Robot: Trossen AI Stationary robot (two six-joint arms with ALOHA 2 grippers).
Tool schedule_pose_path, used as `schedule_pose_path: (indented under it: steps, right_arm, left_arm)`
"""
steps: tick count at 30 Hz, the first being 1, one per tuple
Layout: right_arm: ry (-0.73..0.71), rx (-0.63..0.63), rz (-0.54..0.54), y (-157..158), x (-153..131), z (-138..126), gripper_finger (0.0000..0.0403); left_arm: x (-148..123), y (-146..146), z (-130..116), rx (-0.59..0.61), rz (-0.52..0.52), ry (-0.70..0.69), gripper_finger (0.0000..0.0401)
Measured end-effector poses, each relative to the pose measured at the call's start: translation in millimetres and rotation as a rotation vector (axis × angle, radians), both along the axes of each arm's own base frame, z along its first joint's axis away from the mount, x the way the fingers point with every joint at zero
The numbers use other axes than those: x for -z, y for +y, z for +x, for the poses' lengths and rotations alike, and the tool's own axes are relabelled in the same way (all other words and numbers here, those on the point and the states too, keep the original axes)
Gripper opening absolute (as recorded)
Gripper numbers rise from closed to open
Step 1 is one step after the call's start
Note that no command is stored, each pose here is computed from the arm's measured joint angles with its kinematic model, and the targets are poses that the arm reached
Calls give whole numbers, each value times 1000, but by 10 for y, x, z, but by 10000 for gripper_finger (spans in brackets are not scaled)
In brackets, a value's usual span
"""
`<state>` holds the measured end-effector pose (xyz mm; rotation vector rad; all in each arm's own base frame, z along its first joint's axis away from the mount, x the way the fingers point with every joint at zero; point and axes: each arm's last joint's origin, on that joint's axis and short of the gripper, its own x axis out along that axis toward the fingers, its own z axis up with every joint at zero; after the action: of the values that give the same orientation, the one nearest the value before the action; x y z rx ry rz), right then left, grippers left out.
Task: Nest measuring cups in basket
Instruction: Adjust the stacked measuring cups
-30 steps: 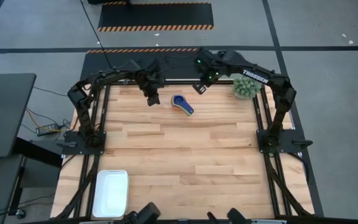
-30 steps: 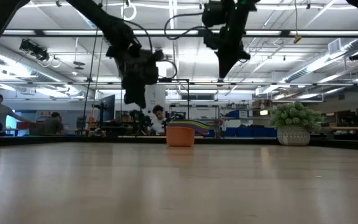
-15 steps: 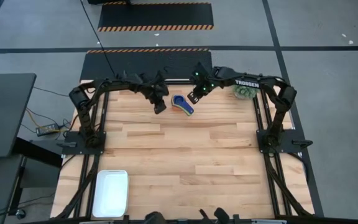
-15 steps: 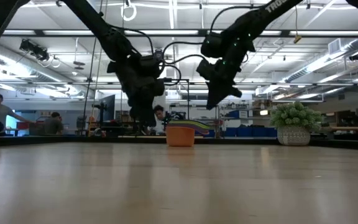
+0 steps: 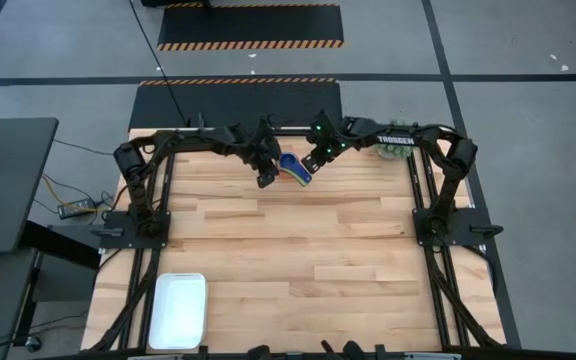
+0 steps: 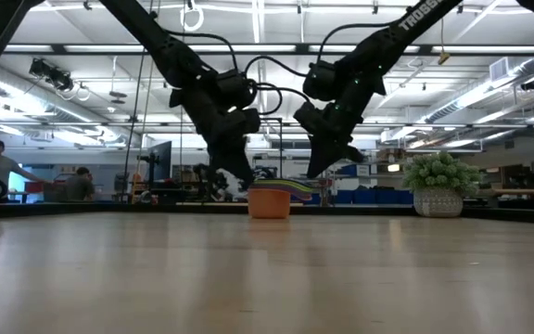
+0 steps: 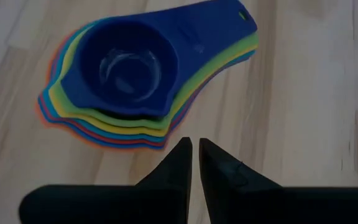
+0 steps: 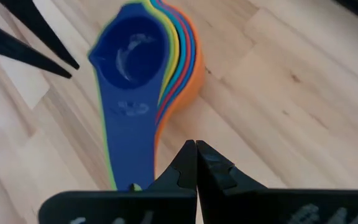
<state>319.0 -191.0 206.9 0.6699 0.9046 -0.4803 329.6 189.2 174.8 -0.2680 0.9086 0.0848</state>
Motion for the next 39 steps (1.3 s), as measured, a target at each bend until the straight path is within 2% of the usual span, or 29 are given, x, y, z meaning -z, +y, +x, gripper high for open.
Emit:
schedule_pose_path:
  steps: [7, 18, 34, 39]
  right_arm:
    - [18, -11, 14, 2, 106, 23, 0]
    - [-4, -74, 92, 19, 343, 155, 0]
    - [-14, -115, 82, 32, 362, 181, 0]
    - [-1, -159, 25, 71, 152, 98, 0]
  left_arm:
    - [126, -90, 69, 20, -54, 23, 34]
    - [153, -106, 197, 25, -23, -54, 34]
    - [152, -96, 213, 25, -10, -69, 34]
    - [148, -126, 139, 11, -56, -1, 34]
